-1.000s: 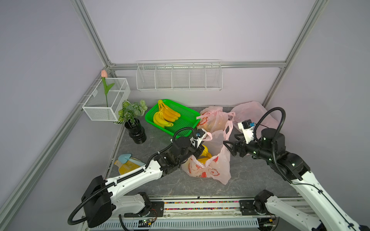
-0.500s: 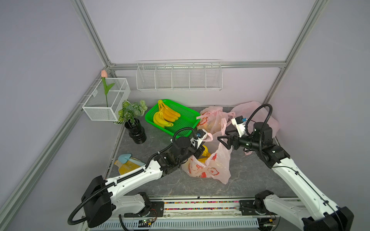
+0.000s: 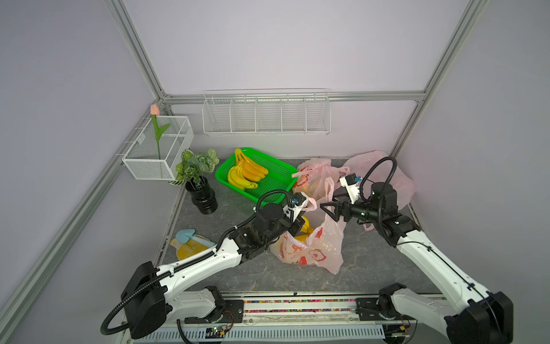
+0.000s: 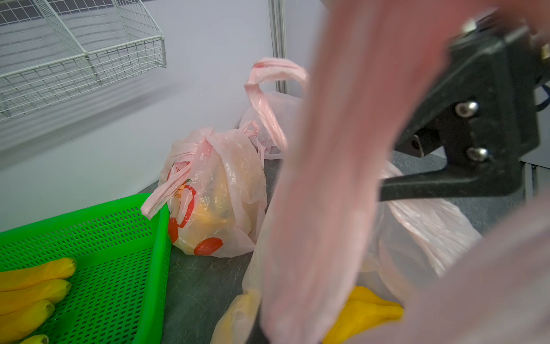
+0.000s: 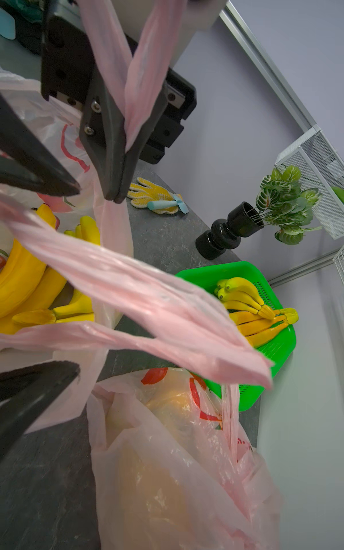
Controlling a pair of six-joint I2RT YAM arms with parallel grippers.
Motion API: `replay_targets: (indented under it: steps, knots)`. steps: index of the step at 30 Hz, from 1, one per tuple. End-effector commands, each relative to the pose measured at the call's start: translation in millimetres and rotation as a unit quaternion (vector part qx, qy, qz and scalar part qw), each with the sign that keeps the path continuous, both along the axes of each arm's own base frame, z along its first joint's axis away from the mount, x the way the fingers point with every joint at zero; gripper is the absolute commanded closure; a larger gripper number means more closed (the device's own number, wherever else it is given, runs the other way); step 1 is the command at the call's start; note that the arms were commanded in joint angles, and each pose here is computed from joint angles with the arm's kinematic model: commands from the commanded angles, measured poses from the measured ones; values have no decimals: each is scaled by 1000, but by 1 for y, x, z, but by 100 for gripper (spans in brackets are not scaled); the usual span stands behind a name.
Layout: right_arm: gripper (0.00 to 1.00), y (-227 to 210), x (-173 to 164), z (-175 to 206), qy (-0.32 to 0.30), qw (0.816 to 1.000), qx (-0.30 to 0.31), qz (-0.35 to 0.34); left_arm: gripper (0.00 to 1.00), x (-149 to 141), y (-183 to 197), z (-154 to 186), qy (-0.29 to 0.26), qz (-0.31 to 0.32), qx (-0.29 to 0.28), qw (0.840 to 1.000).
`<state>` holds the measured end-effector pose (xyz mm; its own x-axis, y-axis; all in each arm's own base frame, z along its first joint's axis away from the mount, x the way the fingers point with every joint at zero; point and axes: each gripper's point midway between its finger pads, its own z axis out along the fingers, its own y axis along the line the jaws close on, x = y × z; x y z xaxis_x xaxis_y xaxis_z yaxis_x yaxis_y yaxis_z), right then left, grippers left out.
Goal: Place the banana into a plastic bag & tie a knot
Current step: Cross the plastic bag at the center of the board.
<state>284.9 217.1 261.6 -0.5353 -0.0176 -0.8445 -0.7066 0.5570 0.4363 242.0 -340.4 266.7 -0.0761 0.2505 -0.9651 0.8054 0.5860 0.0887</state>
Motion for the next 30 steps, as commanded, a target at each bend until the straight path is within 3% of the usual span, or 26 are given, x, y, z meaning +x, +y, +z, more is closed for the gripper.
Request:
replay_targets:
  steps: [1,3,4,6,11,16,23,30]
  knots:
    - [7,8,-3,12,-17,999,28,31,100,1,-2,13,-4,-3,-24,1000]
    - [0,11,-5,12,-11,999,33,42,100,2,-4,14,-2,-1,-27,1000]
    - [4,12,-6,11,-7,998,34,44,100,3,-5,16,-1,-1,-29,1000]
    - [15,13,-6,9,-2,998,34,45,100,7,-6,19,3,8,-33,999]
    - [55,12,-7,9,-3,999,18,26,100,15,-14,27,13,18,-33,999]
    - [78,18,-22,21,-32,999,2,39,100,30,-20,24,43,41,-13,998]
    - [93,21,-48,28,-81,995,-9,53,100,52,-20,7,106,67,7,992]
    - [93,24,-62,31,-108,992,-5,73,100,50,-29,-2,132,45,13,990]
